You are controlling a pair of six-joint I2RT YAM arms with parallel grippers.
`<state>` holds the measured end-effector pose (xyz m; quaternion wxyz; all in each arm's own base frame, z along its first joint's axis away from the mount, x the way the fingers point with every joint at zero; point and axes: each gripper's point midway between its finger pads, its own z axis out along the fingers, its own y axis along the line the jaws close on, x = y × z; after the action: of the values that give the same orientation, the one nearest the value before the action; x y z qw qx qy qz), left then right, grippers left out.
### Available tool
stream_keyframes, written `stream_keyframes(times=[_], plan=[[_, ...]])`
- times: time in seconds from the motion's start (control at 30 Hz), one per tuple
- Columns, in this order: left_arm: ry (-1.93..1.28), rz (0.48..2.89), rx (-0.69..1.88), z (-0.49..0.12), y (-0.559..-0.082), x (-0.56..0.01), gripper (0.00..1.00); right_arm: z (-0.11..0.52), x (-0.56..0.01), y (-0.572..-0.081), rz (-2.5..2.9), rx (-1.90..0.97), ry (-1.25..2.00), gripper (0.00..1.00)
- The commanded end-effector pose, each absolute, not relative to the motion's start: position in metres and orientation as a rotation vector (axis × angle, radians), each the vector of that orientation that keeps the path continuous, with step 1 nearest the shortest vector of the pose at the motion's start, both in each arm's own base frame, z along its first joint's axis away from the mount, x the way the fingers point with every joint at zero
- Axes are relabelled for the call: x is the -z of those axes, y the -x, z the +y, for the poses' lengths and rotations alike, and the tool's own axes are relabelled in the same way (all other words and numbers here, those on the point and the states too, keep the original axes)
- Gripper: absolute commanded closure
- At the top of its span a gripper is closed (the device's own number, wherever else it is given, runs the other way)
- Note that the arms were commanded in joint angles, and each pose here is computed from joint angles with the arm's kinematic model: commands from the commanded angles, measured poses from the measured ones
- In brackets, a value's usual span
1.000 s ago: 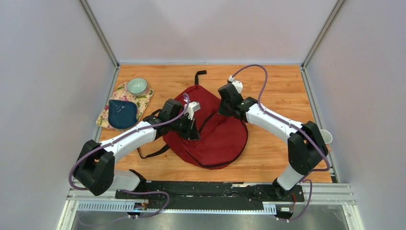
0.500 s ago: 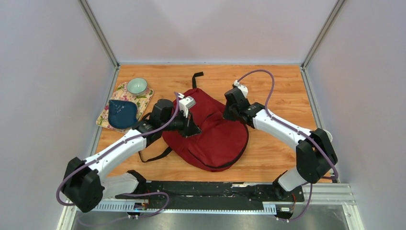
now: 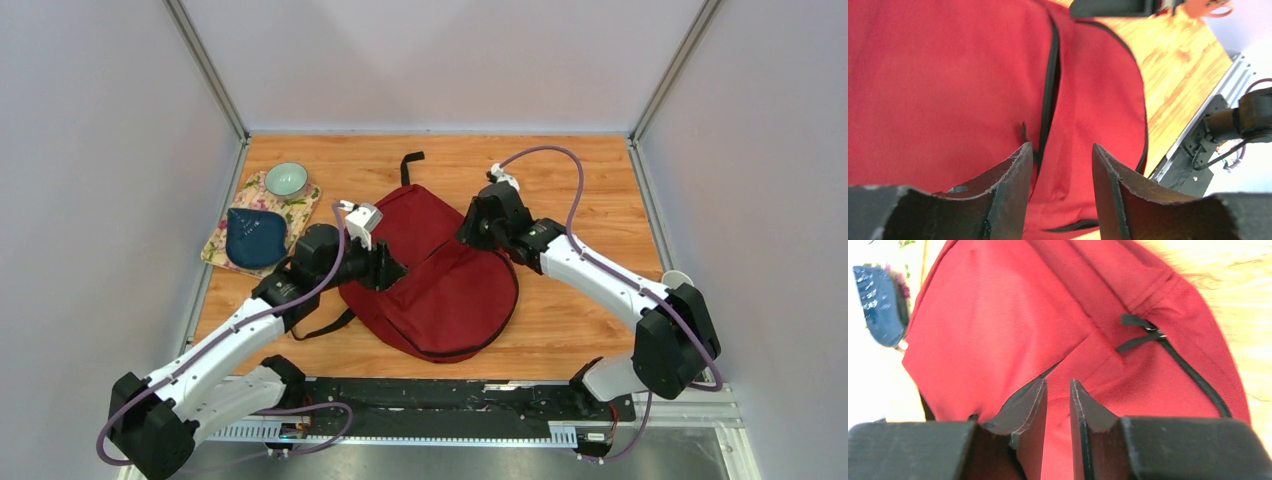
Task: Pack the student bag
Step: Adjust the student bag at the center of the board, then zip the student bag at the center of the board.
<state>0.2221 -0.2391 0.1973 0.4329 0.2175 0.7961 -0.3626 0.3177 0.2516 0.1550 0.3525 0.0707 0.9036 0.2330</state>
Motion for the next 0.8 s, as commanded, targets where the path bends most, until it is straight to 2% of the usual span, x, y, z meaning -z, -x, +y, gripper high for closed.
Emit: stream_keyframes(times=[0.0,0.23,0.4,0.57,0.77], plan=[[-0.41,2.034,0.851,-0.222,-0.219,-0.184,0.43,0.286,-0.199,-0.32,2.251,-0.827,-0.053,0.73],[-0.123,2.107,0.716,-0.183,-0.218,-0.154,0.36,0.325,-0.216,-0.296,2.218,-1.081,0.171,0.67],[0.063,2.098,0.746,-0.173,-0.214,-0.138,0.33,0.347,-0.226,-0.269,2.213,-1.177,0.333,0.6],[0.124,2.13,0.82,-0.182,-0.212,-0.125,0.32,0.365,-0.202,-0.257,2.31,-1.223,0.397,0.6],[0.199,2.06,0.905,-0.187,-0.215,-0.128,0.31,0.373,-0.178,-0.247,2.383,-1.172,0.434,0.59]])
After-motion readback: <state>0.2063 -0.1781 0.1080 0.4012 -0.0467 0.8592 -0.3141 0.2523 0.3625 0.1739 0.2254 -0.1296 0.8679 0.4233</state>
